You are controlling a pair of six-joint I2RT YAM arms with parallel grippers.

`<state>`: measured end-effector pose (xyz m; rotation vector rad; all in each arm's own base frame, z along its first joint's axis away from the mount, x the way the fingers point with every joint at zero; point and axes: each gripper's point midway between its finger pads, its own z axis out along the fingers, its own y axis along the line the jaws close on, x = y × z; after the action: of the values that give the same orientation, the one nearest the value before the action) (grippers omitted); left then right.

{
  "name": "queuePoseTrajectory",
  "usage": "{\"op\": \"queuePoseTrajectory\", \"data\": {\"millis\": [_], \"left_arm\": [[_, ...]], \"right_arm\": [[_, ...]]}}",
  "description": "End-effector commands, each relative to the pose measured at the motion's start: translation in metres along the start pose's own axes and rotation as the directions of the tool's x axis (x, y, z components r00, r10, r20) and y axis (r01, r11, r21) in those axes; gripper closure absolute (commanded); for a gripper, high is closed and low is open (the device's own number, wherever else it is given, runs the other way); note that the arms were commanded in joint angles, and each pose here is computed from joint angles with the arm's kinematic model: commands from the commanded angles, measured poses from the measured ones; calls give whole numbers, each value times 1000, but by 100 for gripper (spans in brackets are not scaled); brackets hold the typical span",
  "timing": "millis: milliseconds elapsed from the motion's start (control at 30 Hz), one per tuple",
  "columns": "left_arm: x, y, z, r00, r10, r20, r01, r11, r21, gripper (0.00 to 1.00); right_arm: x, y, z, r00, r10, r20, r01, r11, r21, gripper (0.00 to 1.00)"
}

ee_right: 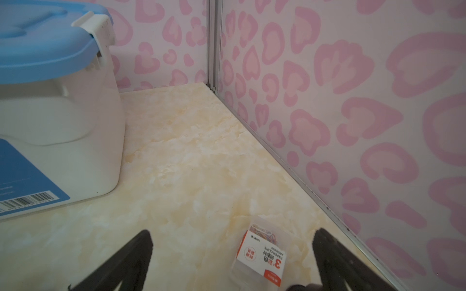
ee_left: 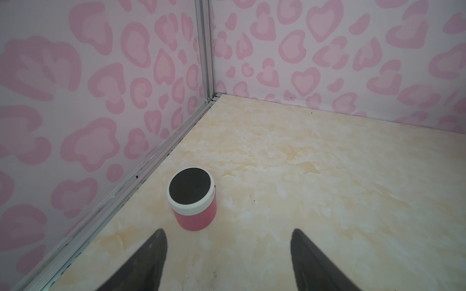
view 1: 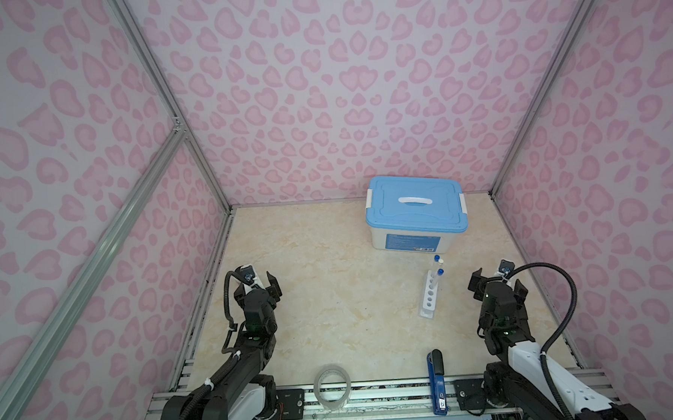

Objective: Organize the chemistry lab equipment

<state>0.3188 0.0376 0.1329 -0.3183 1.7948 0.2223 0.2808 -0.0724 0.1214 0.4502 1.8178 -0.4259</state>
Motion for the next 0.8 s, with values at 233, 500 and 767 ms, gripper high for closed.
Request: {"op": "queuePoseTrajectory", "data": {"millis": [233, 500, 767], "left_arm": [[-18, -37, 46, 998, 57, 6, -57, 985, 163, 22], [-1, -37, 63, 999, 29, -20, -23, 971, 238, 19], [2, -41, 62, 999, 33, -16, -27, 962, 271, 3]], "right_arm": [[-22, 30, 19, 994, 35, 102, -25, 995, -96, 0], [-32, 57, 35, 988, 17, 150, 10, 984, -178, 0], [-11, 77, 52, 989, -52, 139, 78, 979, -190, 0]]}}
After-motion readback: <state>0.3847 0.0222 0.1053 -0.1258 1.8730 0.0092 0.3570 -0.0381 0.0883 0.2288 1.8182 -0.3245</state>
